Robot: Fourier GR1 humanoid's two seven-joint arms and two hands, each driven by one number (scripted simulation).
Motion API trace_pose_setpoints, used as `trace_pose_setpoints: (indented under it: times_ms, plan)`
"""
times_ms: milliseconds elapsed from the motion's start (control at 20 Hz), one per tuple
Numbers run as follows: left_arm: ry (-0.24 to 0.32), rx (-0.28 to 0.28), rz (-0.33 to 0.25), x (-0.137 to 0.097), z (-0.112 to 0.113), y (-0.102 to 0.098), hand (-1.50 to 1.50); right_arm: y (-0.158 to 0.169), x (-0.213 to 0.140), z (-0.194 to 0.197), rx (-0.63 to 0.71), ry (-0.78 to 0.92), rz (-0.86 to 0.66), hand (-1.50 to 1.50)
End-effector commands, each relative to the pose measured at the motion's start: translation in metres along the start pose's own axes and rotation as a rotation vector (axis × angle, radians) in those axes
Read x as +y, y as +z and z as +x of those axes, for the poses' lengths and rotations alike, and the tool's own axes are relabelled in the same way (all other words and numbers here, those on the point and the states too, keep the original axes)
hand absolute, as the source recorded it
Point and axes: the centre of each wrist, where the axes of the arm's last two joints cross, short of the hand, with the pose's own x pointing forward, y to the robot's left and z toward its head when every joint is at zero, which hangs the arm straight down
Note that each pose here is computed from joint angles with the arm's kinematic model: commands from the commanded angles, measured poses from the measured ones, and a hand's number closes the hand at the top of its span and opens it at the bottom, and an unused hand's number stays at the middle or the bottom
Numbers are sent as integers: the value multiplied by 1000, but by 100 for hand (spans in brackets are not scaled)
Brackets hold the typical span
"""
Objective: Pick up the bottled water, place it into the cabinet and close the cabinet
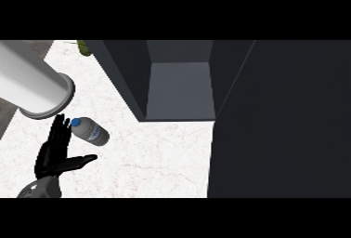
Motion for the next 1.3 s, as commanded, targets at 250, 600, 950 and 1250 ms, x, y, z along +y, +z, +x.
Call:
trace_pose_setpoints:
  times_ms: [250, 600, 950, 1250]
  plan:
    - [69, 12, -26, -8, -11, -11, -150, -11, 18, -17, -13, -13, 5, -150]
    - [183, 39, -100, -17, -19, -9, -150, -5, 2, -6, -7, -12, 2, -150]
    - [236, 43, -133, -42, -21, -18, -150, -14, -3, -26, 12, -24, 8, -150]
    - [222, 30, -189, -65, -38, -4, -150, -13, -6, -22, 14, -44, 8, -150]
